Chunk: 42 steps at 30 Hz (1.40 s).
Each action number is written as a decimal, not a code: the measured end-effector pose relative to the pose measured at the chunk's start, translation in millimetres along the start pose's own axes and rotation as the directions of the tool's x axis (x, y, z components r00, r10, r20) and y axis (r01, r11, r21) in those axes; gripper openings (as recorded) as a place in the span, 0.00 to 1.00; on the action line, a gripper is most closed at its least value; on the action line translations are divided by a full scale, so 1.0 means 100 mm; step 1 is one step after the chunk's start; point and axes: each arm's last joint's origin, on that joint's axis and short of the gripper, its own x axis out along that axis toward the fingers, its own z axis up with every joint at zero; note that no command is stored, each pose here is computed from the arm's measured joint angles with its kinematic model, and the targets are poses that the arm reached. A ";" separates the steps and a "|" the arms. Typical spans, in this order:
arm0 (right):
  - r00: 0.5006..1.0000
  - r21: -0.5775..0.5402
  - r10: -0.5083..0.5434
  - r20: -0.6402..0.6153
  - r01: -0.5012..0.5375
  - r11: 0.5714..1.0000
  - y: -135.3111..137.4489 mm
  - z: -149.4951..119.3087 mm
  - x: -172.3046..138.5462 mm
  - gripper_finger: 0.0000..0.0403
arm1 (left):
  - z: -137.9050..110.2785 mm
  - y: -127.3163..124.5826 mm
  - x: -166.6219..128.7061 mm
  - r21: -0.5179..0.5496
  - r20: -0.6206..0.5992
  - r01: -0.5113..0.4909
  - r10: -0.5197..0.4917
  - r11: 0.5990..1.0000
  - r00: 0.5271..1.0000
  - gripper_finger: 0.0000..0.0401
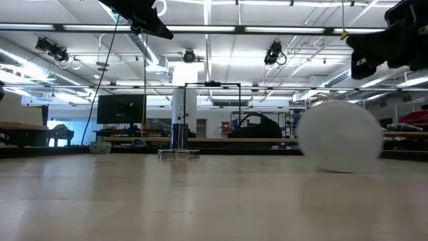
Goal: Screw lightbulb
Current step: Return to Home Position
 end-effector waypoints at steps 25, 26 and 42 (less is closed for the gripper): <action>0.951 0.000 -0.267 -0.158 0.270 0.963 -0.18 -0.15 0.00 0.03 | 0.04 0.01 -0.02 -0.009 0.047 0.006 -0.005 1.000 0.999 0.00; 0.949 0.000 -0.268 -0.166 0.272 0.962 -0.19 -0.16 0.01 0.03 | 0.04 0.01 -0.04 -0.009 0.049 0.005 -0.005 1.000 0.999 0.00; 0.945 0.004 -0.271 -0.185 0.277 0.961 -0.19 -0.17 0.02 0.02 | -0.32 -0.05 -0.35 -0.060 0.260 0.019 -0.003 0.998 0.965 0.00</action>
